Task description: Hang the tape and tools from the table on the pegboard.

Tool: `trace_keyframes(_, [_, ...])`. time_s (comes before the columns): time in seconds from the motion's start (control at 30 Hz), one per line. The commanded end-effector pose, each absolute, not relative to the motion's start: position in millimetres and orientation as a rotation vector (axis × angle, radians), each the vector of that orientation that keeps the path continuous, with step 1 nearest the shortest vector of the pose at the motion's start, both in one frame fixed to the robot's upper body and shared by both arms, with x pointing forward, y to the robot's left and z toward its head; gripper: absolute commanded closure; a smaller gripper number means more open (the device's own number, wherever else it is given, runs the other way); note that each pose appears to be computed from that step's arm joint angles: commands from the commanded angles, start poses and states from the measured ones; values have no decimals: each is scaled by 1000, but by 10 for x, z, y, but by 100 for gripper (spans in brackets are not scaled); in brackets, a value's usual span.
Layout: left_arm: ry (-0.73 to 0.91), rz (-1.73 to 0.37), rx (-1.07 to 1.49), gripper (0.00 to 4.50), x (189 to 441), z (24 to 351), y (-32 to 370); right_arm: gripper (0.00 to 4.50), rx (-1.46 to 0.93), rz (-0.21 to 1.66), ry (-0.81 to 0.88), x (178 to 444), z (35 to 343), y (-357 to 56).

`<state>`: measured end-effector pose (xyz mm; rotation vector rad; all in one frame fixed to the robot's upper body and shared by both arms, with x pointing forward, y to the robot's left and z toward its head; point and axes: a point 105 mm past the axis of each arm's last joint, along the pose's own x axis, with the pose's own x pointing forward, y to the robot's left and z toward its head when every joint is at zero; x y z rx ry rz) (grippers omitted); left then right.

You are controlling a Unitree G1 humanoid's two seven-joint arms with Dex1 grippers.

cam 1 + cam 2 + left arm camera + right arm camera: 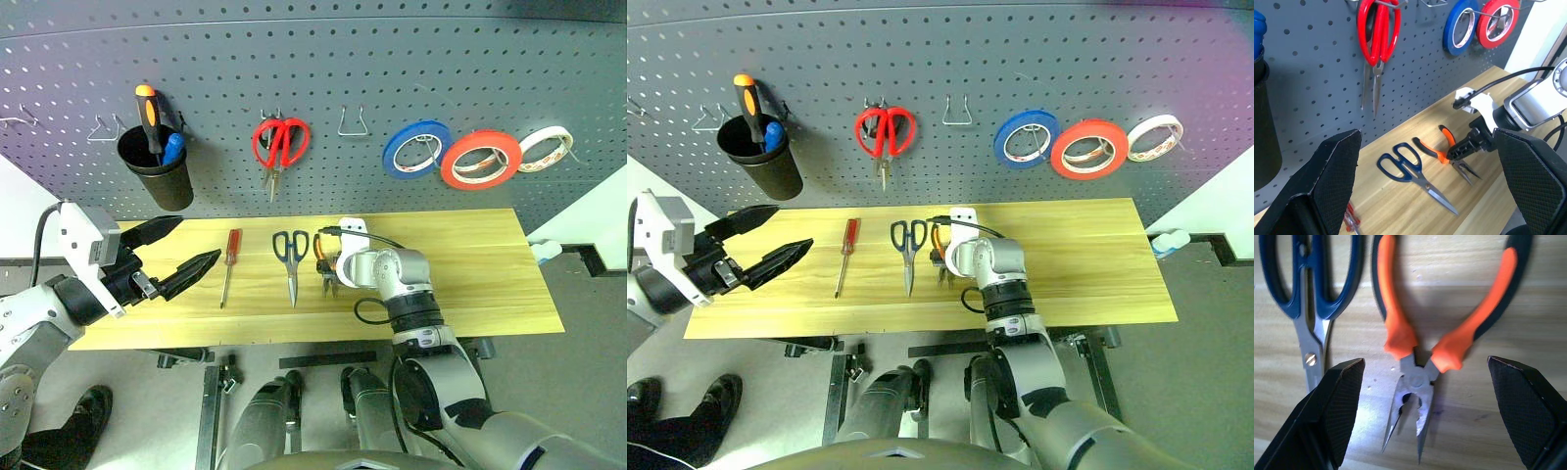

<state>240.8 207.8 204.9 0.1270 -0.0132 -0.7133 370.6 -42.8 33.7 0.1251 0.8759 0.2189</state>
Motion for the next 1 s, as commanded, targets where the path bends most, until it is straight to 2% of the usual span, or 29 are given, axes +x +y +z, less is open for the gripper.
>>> trace_keyframes(0.03, [-35,-724,142,0,2378,2110,2047,31,167,338,863,3575,394,8])
trace_keyframes(0.53, [-34,-715,135,0,2362,2123,2065,31,101,334,846,3630,287,30])
trace_keyframes(0.8, [-27,-718,150,0,2365,2123,2061,31,106,303,814,3802,307,-40])
trace_keyframes(1.0, [-29,-713,146,0,2367,2127,2065,31,64,308,806,3814,294,-40])
